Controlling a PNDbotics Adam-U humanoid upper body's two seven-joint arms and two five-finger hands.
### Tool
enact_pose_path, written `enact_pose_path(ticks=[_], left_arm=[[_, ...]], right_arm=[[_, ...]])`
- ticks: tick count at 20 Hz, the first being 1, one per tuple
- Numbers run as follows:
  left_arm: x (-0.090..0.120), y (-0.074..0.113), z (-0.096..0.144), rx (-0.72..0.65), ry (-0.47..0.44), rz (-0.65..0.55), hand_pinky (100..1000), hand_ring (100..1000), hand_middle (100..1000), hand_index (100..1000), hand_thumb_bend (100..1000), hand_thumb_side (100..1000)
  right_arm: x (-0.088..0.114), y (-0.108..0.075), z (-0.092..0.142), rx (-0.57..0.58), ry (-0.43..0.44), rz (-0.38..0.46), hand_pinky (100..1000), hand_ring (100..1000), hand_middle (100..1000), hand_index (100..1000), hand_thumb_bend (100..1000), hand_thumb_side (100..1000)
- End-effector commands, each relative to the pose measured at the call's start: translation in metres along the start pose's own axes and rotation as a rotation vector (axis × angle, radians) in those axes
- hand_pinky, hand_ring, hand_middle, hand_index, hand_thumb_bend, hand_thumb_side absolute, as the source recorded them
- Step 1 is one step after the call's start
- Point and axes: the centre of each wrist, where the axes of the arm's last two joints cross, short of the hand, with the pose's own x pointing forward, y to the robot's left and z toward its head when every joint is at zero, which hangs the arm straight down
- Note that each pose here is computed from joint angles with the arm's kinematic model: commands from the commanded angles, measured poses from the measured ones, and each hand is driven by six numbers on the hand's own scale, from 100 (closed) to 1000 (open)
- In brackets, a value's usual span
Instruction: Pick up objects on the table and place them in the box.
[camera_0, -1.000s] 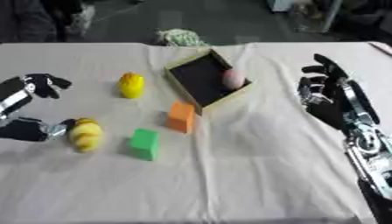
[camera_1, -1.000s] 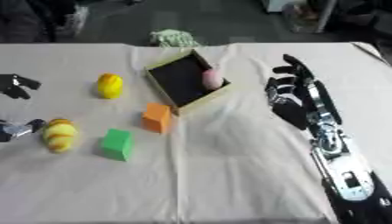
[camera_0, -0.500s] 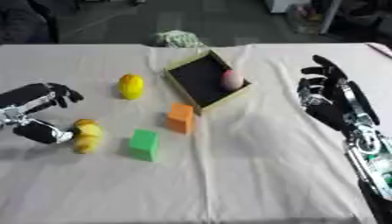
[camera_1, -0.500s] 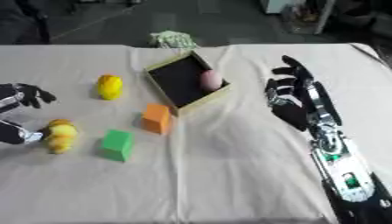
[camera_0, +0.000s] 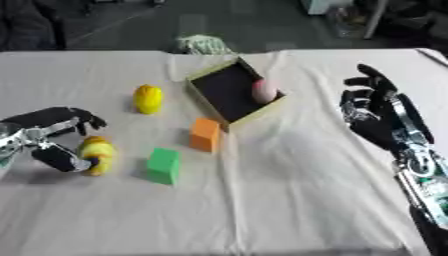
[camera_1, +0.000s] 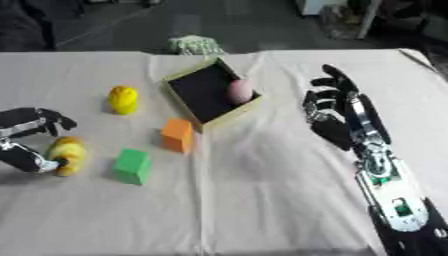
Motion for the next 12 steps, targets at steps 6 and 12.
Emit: enact_pose_path(ticks=[6, 12], left_arm=[[-0.001, -0.005, -0.010, -0.042, -0.008, -0.056, 689, 614, 652, 809, 230, 172], [0.003, 0.006, -0.003, 0.063, -0.018, -0.081, 494, 404, 413, 606, 102, 100]], right_arm=[[0.004, -0.005, -0.003, -0.002, -0.016, 0.007, 662, 710, 760, 971, 100, 277], [0.003, -0.005, -0.002, -0.006, -0.012, 0.005, 663, 711, 761, 972, 100, 277]])
